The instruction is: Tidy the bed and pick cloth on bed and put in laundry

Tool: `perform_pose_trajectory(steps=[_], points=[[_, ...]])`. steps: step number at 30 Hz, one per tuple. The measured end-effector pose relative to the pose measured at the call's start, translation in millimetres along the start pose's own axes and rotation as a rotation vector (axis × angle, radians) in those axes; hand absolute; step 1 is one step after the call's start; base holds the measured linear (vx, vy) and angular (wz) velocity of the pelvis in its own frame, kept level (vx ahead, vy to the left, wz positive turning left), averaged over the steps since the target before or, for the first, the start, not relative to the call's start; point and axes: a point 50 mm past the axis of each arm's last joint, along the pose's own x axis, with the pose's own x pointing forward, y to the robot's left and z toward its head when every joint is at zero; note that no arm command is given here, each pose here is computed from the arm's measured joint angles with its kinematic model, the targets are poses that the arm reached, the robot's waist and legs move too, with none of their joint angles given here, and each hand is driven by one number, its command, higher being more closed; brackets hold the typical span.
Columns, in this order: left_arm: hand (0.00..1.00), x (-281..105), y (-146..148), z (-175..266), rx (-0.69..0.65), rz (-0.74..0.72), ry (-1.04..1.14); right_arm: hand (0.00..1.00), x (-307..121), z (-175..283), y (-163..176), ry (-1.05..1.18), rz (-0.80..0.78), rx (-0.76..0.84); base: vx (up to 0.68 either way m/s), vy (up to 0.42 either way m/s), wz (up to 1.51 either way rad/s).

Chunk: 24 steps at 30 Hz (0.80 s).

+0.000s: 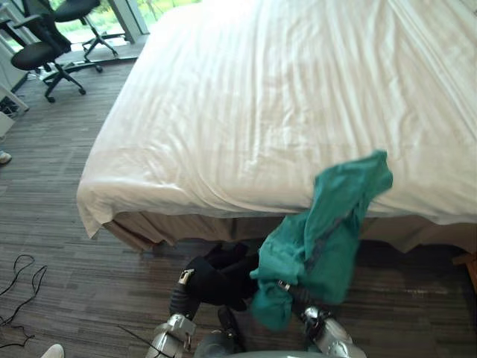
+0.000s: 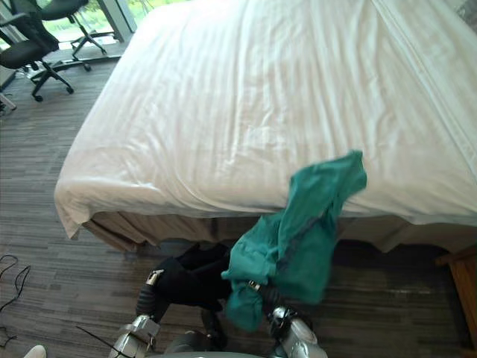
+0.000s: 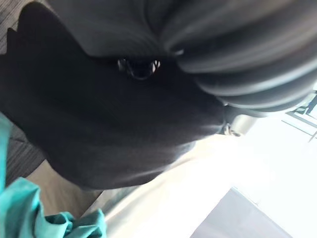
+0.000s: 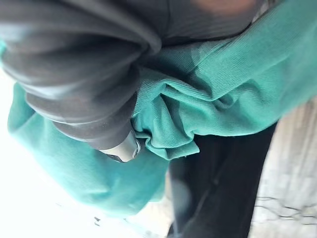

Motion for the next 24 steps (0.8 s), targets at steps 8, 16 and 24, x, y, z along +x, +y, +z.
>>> perform_pose_trajectory(steps=[8, 16, 24], points=[[1.00, 19, -7, -11, 0.143, 0.243, 0.176, 1.00, -23, 18, -9, -0.034, -0.206, -0.221, -0.04, 0.013, 1.72], [1.00, 0, -13, -30, 0.179, 0.278, 0.207, 1.00, -19, 8, 15, -0.063, -0.213, -0.134, 0.08, -0.017, 1.59], [1.00, -8, 2, -33, 0.352, 0.289, 0.229, 1.00, -34, 7, 18, -0.254, -0.312, -0.075, 0.11, -0.048, 2.00]])
